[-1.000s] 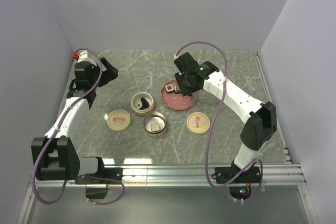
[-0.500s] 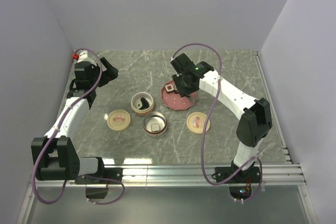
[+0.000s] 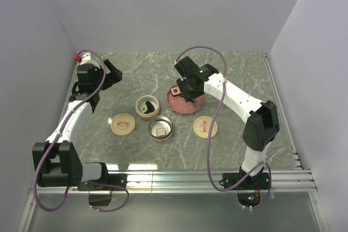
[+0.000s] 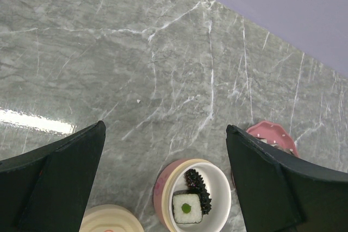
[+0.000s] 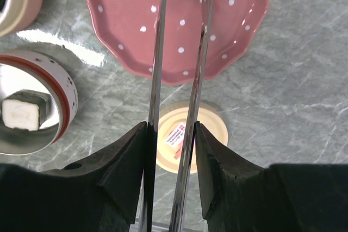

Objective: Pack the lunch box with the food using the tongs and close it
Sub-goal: Pick up the food using the clamp

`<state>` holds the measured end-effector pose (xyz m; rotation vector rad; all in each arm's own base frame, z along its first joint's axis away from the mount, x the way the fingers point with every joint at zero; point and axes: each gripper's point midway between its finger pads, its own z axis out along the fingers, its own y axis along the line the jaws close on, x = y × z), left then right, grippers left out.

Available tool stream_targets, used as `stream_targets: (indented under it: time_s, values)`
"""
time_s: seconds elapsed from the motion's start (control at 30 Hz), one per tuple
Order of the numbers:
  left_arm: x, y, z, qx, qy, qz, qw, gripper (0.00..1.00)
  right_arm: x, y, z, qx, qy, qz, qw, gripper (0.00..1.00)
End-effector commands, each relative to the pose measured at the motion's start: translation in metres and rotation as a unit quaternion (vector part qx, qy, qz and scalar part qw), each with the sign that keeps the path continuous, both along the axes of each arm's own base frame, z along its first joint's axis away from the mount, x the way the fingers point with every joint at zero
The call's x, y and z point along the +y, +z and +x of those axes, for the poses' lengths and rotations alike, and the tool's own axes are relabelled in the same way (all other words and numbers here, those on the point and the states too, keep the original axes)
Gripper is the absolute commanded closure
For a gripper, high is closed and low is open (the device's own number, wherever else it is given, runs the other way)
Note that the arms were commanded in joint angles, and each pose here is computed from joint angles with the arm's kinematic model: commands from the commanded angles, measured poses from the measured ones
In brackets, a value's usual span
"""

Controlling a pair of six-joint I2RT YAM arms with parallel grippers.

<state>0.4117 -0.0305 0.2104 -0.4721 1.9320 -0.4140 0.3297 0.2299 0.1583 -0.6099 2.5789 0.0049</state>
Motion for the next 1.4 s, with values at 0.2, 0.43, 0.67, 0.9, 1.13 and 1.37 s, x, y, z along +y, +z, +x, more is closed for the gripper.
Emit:
stream_targets:
  time_s: [0.2, 0.43, 0.67, 0.9, 1.13, 1.37]
  values:
    - [-0.003, 0.028, 0.007, -0.040, -0.002, -0.007, 0.999, 0.00, 0.013, -0.020, -0.009, 0.031, 0.018, -0.004, 0.999, 0.54]
    - [-0.001, 0.031, 0.006, -0.044, 0.002, -0.003, 0.999, 0.01, 0.007, -0.021, -0.006, 0.023, 0.001, -0.016, 1.000, 0.68]
    - [-0.002, 0.032, 0.005, -0.046, 0.000, -0.004, 0.999, 0.01, -0.006, 0.000, 0.002, -0.020, -0.027, -0.029, 0.999, 0.80]
    - [-0.002, 0.032, 0.005, -0.046, 0.000, -0.007, 0.999, 0.01, -0.022, 0.030, 0.006, -0.057, -0.046, -0.043, 0.996, 0.81]
    - [-0.003, 0.032, 0.004, -0.046, -0.001, -0.006, 0.999, 0.00, -0.025, 0.046, 0.002, -0.066, -0.048, -0.036, 0.996, 0.81]
    - [-0.006, 0.029, 0.004, -0.041, -0.007, -0.014, 0.999, 0.00, 0.001, 0.066, -0.033, -0.060, 0.026, 0.015, 0.998, 0.80]
